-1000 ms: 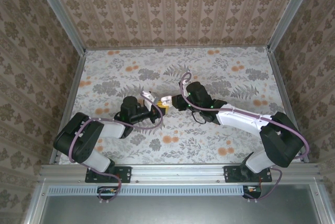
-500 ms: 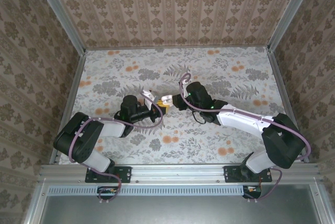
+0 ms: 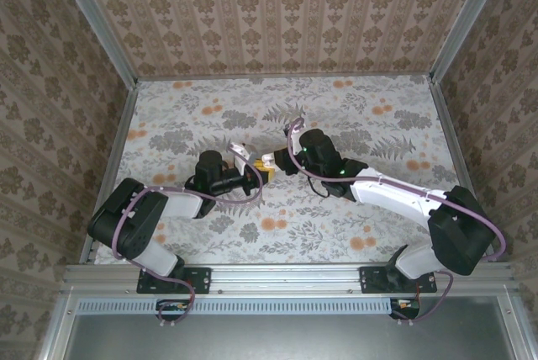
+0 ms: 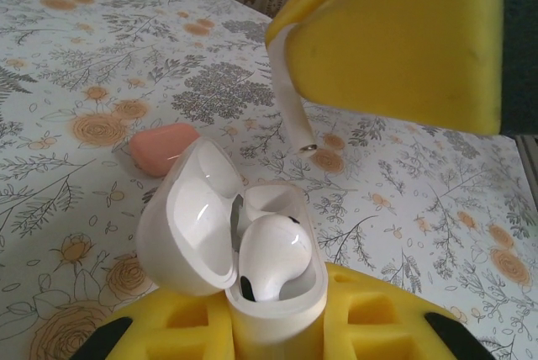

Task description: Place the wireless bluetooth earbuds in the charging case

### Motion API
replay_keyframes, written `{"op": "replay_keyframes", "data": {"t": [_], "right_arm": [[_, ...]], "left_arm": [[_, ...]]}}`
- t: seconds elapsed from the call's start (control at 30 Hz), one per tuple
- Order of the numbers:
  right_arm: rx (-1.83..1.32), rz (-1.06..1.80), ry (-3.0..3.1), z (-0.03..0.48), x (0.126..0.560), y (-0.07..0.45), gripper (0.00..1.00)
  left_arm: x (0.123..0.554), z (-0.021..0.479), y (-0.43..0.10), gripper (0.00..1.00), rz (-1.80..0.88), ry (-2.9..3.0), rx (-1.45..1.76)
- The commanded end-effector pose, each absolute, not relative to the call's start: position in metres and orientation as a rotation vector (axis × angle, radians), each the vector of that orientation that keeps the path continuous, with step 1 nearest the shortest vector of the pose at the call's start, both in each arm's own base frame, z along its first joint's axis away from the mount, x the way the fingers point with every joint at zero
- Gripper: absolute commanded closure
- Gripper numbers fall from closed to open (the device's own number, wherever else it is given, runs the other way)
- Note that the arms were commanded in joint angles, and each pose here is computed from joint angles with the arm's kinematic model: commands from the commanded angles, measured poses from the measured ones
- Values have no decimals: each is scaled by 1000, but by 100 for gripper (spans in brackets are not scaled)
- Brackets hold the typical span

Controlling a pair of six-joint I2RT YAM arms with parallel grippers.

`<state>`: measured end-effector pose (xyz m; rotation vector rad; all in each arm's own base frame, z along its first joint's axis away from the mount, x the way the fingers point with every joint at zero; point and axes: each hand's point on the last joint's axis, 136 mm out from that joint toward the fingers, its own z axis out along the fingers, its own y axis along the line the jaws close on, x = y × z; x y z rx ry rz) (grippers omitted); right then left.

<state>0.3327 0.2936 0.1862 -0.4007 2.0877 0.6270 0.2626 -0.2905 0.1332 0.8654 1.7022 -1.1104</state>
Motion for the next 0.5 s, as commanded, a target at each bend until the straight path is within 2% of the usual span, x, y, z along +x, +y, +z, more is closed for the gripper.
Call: {"op": "replay_keyframes", "data": {"t": [0.0, 0.47], "right_arm": [[-422, 593, 2080, 188, 337, 297, 76], [-486, 523, 2102, 182, 334, 293, 76]], "left_arm": [[265, 149, -296, 95, -1155, 1654, 863], [269, 168, -293, 95, -1149, 1615, 832]]}}
